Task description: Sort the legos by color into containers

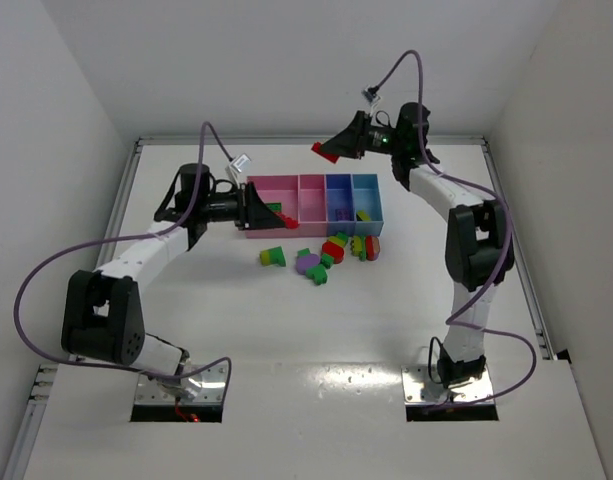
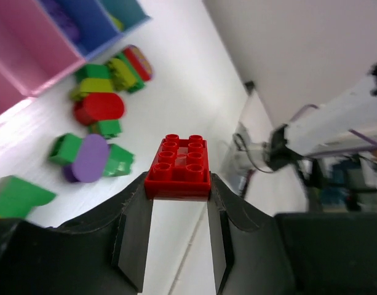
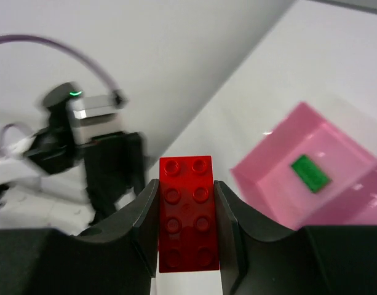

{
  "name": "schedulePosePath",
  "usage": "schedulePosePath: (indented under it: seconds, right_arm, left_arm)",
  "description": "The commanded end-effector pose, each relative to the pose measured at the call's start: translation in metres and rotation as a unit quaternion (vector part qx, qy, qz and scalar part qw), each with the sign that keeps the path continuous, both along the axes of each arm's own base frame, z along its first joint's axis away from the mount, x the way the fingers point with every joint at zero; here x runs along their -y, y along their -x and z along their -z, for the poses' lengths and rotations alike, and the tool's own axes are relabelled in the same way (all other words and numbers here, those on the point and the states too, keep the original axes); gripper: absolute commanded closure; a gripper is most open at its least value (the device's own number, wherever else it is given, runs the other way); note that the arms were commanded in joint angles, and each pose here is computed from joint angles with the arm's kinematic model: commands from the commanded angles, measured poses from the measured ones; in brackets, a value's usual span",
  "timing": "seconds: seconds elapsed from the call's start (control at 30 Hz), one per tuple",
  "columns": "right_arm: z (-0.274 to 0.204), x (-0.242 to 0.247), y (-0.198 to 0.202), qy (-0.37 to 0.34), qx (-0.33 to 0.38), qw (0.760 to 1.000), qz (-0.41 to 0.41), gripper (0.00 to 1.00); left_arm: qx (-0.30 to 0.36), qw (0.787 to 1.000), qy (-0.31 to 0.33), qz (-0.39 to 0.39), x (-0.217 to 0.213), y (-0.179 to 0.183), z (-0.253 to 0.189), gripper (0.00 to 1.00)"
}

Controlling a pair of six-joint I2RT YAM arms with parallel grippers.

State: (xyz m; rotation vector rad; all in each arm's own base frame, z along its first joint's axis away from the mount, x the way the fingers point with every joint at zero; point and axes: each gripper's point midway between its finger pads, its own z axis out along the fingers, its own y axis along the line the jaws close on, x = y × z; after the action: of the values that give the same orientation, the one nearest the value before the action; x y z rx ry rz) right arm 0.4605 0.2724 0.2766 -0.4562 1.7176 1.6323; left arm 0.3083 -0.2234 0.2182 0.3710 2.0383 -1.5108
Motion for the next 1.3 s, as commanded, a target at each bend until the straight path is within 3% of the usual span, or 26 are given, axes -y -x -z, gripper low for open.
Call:
schedulePosePath:
  seconds: [0.0, 0.03, 0.1, 0.3, 0.63, 0.73, 0.9, 1.2, 1.27]
  right_arm:
    - [0.022, -0.004, -0.012, 0.113, 0.057, 0.99, 0.056, 1.0]
    - [0.04, 0.003, -0.018, 0.176, 0.107, 0.976, 0.071, 1.0]
    - [0.068, 0.007, -0.013, 0.257, 0.081, 0.957, 0.108, 1.0]
    - [0.112, 0.019, -0.017, 0.37, 0.05, 0.91, 0.18, 1.0]
    - [0.123, -0.004, -0.029, 0.371, 0.006, 0.894, 0.251, 1.0]
    - [0.136, 0.003, -0.04, 0.409, -0.007, 0.853, 0.326, 1.0]
    - [0.138, -0.014, -0.035, 0.408, -0.013, 0.847, 0.34, 1.0]
    - [0.162, 0.001, -0.051, 0.439, -0.019, 0.792, 0.424, 0.96]
    - [0.162, -0.002, -0.055, 0.435, -0.017, 0.793, 0.426, 0.95]
  left_arm:
    - [0.078, 0.99, -0.099, -0.067, -0.022, -0.02, -0.005, 1.0]
    - [0.085, 0.986, -0.12, -0.085, -0.027, -0.027, -0.003, 1.0]
    - [0.099, 0.969, -0.175, -0.142, -0.045, -0.048, -0.006, 1.0]
    - [0.111, 0.94, -0.236, -0.221, -0.072, -0.078, -0.02, 0.98]
    - [0.116, 0.931, -0.254, -0.236, -0.077, -0.097, -0.02, 0.96]
    - [0.116, 0.931, -0.254, -0.236, -0.076, -0.1, -0.021, 0.96]
    - [0.111, 0.931, -0.256, -0.234, -0.076, -0.101, -0.016, 0.96]
    - [0.113, 0.933, -0.253, -0.231, -0.074, -0.105, -0.018, 0.95]
    - [0.109, 0.933, -0.255, -0.23, -0.073, -0.107, -0.015, 0.95]
